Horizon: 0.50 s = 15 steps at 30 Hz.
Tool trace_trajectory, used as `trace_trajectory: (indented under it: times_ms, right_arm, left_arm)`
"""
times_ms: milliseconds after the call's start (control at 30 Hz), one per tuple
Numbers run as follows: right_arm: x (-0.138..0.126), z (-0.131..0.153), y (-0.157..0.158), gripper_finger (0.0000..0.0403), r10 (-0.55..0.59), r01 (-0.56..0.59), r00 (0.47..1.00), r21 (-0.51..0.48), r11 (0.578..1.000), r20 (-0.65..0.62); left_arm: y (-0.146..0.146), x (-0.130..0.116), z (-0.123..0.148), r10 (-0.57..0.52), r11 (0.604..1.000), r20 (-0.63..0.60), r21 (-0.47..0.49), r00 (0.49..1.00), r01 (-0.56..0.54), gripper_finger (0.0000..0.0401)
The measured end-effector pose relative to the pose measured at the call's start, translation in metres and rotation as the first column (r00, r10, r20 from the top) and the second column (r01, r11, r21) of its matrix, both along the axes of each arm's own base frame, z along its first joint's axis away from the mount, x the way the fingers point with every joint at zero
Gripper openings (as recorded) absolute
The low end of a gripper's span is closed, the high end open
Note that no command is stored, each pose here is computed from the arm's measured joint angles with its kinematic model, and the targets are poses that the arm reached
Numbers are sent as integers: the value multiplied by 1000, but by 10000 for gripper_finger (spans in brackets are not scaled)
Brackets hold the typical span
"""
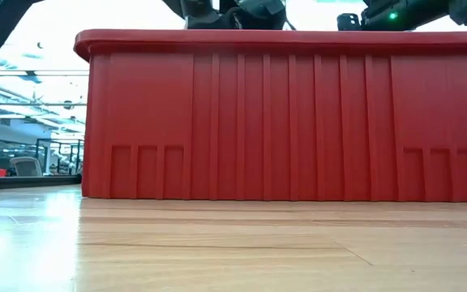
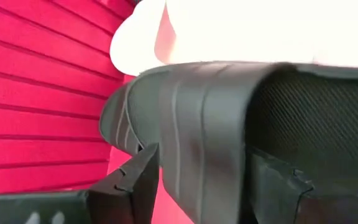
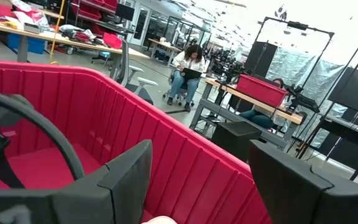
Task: Pick and place slides into bin
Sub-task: Put the black slipper into the red container
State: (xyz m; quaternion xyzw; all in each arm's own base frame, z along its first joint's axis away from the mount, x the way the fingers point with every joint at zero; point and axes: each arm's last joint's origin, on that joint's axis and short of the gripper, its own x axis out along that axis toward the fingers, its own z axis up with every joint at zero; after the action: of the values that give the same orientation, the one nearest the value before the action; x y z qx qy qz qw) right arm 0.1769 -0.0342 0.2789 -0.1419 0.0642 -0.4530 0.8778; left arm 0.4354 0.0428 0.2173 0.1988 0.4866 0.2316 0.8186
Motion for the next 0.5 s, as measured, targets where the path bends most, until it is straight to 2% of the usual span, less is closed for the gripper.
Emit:
trace_trajectory:
  times_ms: [500]
  right_arm:
    - [0, 0, 0, 254, 0, 0, 1000, 2, 1000, 3]
  left_arm:
    - [1, -5, 8, -7, 999, -29, 51, 1000, 8, 209]
